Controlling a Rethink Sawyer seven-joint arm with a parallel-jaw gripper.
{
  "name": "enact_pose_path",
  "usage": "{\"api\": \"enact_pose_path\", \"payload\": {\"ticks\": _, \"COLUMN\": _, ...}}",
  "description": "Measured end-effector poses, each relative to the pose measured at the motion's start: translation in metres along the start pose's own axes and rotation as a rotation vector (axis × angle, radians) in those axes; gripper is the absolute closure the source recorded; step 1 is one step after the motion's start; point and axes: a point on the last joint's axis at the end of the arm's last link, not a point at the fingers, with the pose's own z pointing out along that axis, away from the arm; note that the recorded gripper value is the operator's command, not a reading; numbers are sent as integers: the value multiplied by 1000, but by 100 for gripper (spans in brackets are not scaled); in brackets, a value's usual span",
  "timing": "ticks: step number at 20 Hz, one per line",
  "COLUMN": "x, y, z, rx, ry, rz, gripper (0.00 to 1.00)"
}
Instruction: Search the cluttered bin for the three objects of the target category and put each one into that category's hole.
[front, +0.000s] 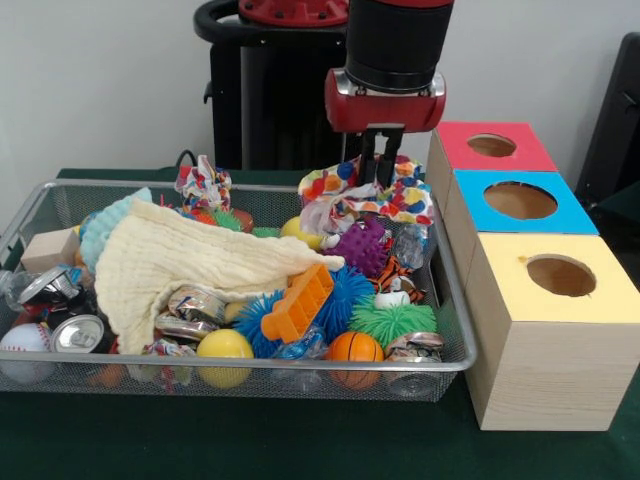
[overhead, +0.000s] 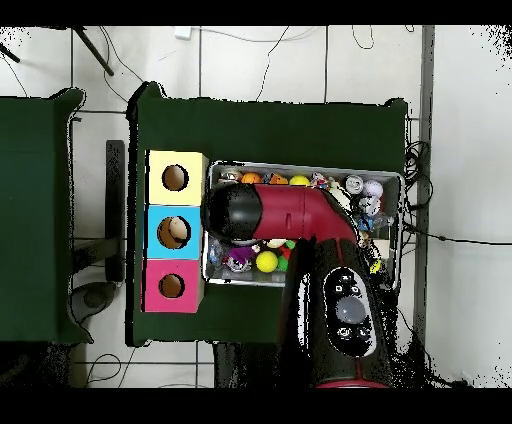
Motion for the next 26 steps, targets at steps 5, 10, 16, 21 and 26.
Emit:
{"api": "enact_pose_path", "payload": {"ticks": 5, "x": -8, "y": 9, "z": -11, "rx": -7, "ry": 9, "rz": -5, "gripper": 100}}
{"api": "enact_pose_path", "payload": {"ticks": 10, "x": -15, "y": 17, "z": -19, "rx": -10, "ry": 6, "rz": -11, "gripper": 100}}
{"api": "enact_pose_path", "payload": {"ticks": 16, "x": -25, "y": 29, "z": -30, "rx": -15, "ry": -3, "rz": -20, "gripper": 100}}
{"api": "enact_pose_path", "payload": {"ticks": 21, "x": -32, "y": 44, "z": -37, "rx": -28, "ry": -18, "rz": -26, "gripper": 100}}
{"api": "enact_pose_path", "payload": {"ticks": 26, "x": -37, "y": 55, "z": -42, "rx": -31, "ry": -32, "rz": -36, "gripper": 100}}
